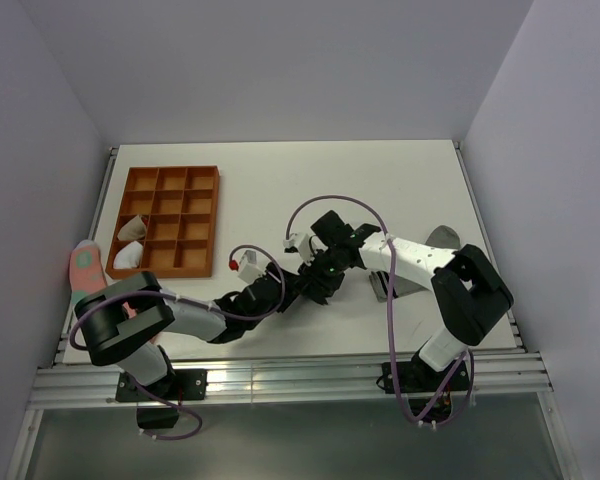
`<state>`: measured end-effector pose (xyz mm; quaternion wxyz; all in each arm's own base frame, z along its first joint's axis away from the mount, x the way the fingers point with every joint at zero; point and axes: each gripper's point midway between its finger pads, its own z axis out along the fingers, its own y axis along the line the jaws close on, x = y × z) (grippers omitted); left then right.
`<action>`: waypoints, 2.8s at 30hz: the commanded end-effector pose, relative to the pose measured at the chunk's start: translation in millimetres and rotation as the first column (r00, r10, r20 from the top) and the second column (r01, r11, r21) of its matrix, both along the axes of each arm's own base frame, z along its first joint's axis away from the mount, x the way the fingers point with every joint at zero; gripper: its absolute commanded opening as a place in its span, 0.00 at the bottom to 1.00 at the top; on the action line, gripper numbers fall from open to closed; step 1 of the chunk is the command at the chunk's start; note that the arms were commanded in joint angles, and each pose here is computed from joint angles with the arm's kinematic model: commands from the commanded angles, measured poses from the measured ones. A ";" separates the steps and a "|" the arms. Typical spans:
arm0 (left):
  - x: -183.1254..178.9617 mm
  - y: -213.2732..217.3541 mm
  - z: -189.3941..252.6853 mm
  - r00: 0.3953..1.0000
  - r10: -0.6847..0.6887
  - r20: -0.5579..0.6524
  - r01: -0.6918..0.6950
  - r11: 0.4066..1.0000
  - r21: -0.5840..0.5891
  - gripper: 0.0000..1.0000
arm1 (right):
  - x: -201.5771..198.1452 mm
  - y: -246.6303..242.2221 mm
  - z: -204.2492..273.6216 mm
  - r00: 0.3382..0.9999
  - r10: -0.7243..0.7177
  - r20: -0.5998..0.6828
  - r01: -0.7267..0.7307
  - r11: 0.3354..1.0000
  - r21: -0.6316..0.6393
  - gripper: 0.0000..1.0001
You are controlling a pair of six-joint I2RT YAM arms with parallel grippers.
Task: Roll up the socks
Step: Pick up the sock at the center of the board.
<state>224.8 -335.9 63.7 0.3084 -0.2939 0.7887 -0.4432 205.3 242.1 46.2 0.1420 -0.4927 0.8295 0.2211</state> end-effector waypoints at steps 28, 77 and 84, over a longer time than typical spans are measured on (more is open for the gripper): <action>-6.6 -8.4 64.0 0.999 0.043 0.004 -0.041 0.981 -0.188 0.65 | 49.2 19.6 64.4 0.954 -0.150 0.260 0.129 0.987 0.098 0.15; 21.2 17.9 117.8 0.984 0.107 0.139 -0.068 0.963 -0.262 0.63 | 38.9 11.0 118.3 0.917 -0.195 0.348 0.148 0.976 0.157 0.14; 15.5 22.7 123.1 0.985 0.111 0.135 -0.068 0.955 -0.289 0.64 | 51.4 12.0 126.9 0.888 -0.233 0.397 0.173 0.968 0.181 0.13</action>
